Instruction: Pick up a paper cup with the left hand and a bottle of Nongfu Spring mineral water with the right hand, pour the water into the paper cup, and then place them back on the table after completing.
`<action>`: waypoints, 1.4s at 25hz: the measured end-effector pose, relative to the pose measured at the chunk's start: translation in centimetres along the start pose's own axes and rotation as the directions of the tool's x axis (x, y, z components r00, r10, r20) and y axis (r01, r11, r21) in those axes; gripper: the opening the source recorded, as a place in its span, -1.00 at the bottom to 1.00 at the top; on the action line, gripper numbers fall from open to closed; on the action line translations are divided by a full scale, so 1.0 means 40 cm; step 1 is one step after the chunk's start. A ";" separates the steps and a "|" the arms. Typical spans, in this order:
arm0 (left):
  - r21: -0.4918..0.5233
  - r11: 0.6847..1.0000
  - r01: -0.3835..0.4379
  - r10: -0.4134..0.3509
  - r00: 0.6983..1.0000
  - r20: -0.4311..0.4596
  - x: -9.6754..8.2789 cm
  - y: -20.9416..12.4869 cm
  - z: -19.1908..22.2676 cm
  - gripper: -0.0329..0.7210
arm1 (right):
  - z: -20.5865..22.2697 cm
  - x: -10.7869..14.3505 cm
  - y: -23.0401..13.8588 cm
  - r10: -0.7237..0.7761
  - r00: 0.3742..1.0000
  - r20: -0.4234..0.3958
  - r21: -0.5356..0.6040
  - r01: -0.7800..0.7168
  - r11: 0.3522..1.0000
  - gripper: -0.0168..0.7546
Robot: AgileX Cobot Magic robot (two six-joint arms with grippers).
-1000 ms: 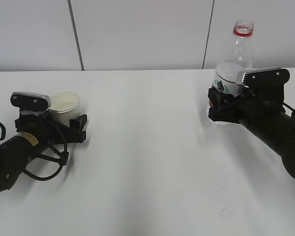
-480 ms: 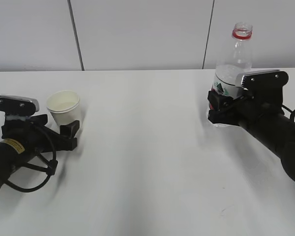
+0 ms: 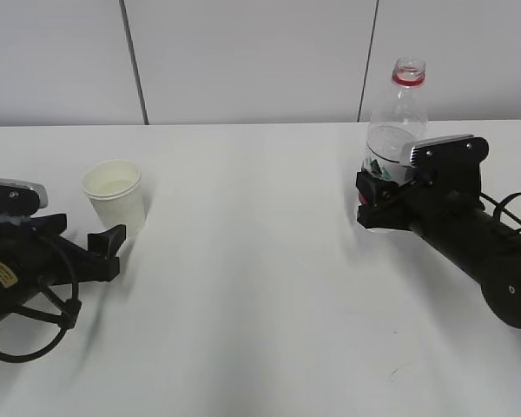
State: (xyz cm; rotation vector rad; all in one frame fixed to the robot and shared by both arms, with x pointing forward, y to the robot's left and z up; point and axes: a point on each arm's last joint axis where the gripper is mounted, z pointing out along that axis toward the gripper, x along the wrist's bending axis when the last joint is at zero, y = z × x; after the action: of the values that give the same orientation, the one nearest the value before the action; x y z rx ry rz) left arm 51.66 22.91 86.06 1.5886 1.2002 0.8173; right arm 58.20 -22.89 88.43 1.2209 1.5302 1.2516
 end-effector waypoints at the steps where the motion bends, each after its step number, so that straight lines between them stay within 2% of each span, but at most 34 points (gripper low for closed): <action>1: -0.002 1.000 0.000 0.000 1.000 -0.001 0.000 0.002 -0.003 0.61 | 0.006 0.000 -0.006 0.000 1.000 0.000 0.003 0.000 1.000 0.21; 9: -0.008 1.000 0.000 0.000 1.000 -0.002 0.000 0.007 -0.007 0.61 | 0.035 -0.001 -0.034 0.001 1.000 0.000 0.018 -0.001 1.000 0.21; 35: -0.006 1.000 -0.004 0.004 1.000 0.009 -0.003 0.005 -0.008 0.61 | 0.040 0.003 -0.042 -0.009 1.000 -0.018 0.022 0.009 1.000 0.21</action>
State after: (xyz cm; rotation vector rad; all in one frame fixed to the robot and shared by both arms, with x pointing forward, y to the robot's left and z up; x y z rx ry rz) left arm 51.40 22.89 86.37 1.5891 1.1876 0.8151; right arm 59.36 -22.50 86.47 1.2187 1.5646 1.2461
